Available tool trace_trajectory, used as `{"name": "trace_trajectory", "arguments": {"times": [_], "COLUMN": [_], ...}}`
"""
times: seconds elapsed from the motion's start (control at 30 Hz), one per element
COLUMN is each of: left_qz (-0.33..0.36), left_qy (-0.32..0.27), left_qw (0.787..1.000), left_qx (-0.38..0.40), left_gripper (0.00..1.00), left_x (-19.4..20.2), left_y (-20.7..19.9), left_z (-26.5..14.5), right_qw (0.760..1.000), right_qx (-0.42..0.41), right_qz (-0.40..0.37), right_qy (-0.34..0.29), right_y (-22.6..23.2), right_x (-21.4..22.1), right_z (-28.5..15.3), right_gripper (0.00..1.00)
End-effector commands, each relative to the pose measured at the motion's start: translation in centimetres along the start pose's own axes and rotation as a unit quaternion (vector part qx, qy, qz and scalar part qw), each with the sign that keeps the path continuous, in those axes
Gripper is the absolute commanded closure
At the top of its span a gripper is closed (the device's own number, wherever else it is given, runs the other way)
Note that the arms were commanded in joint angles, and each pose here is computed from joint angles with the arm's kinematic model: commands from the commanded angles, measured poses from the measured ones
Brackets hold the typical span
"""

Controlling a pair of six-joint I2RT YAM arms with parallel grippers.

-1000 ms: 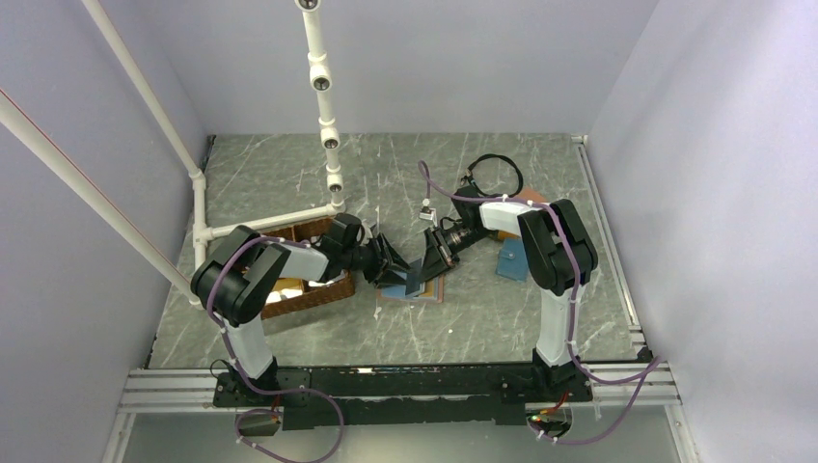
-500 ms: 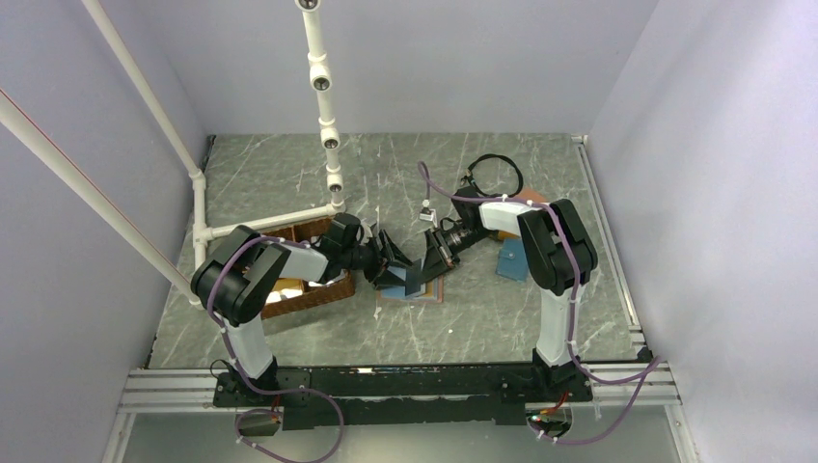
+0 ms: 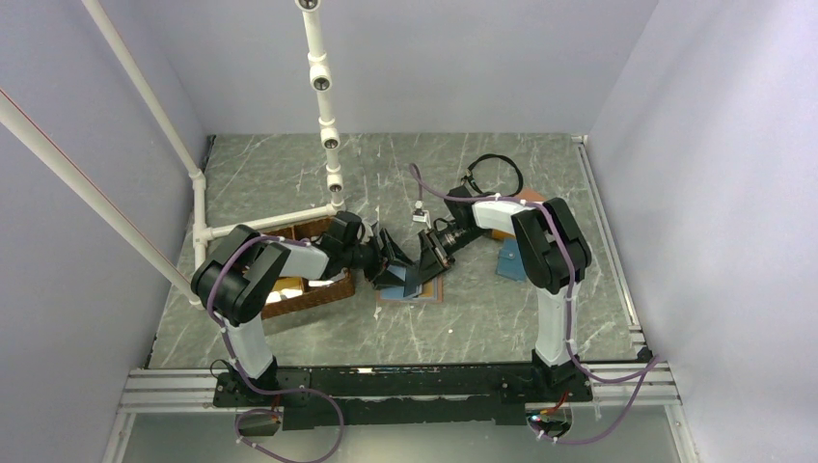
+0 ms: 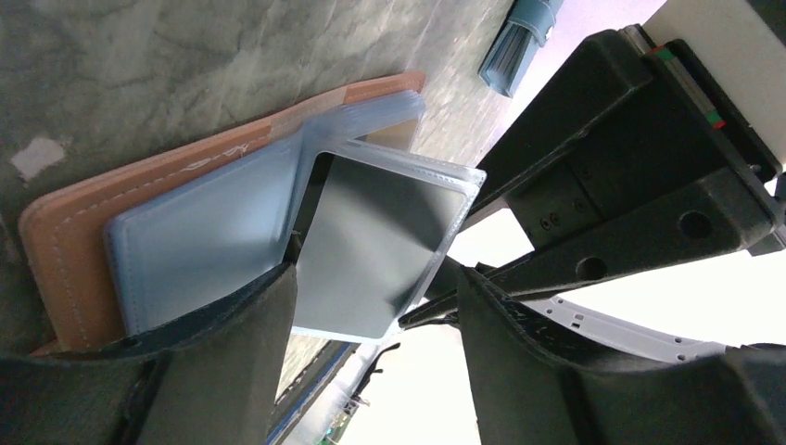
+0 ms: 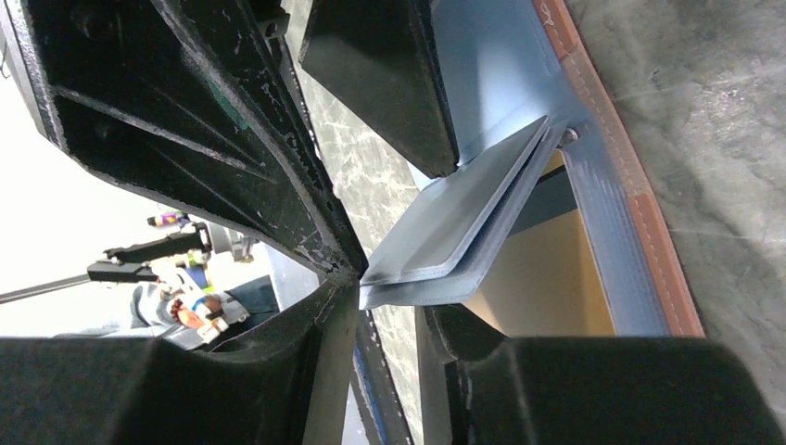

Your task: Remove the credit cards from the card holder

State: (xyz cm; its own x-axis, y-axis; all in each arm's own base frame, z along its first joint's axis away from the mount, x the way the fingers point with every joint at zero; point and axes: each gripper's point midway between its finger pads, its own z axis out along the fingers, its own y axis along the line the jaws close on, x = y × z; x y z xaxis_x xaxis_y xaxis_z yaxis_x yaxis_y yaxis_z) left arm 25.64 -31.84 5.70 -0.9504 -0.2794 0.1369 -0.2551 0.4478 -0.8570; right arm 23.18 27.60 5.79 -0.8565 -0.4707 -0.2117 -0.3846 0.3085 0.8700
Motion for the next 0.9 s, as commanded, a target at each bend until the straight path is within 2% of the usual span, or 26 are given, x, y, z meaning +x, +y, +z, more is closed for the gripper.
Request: {"name": "trace_trajectory", "arguments": {"times": [0.0, 0.27, 0.5, 0.63, 0.87], "left_qz": [0.017, 0.016, 0.011, 0.017, 0.049], "left_qy": [0.011, 0.016, 0.013, 0.005, -0.019], "left_qw": [1.000, 1.000, 1.000, 1.000, 0.999], "left_qx": [0.003, -0.005, -0.015, -0.001, 0.003], "left_gripper": [0.34, 0.44, 0.47, 0.41, 0.23], "left_x": [0.1, 0.2, 0.3, 0.2, -0.4], "left_y": [-0.5, -0.1, 0.6, 0.0, -1.6], "left_z": [0.6, 0.8, 0.7, 0.4, -0.4], "right_qw": [0.999, 0.999, 0.999, 0.999, 0.999], "right_qx": [-0.019, -0.026, -0.017, -0.013, -0.037], "right_qz": [-0.027, -0.031, -0.030, -0.030, -0.033], "right_qy": [-0.005, -0.001, 0.001, 0.001, -0.003], "right_y": [1.0, 1.4, 1.0, 0.9, 1.9], "right_x": [-1.1, -1.1, -0.9, -0.9, -1.0], "right_z": [0.2, 0.5, 0.6, 0.6, 0.5], "right_gripper": [0.68, 0.67, 0.66, 0.71, 0.72]}}
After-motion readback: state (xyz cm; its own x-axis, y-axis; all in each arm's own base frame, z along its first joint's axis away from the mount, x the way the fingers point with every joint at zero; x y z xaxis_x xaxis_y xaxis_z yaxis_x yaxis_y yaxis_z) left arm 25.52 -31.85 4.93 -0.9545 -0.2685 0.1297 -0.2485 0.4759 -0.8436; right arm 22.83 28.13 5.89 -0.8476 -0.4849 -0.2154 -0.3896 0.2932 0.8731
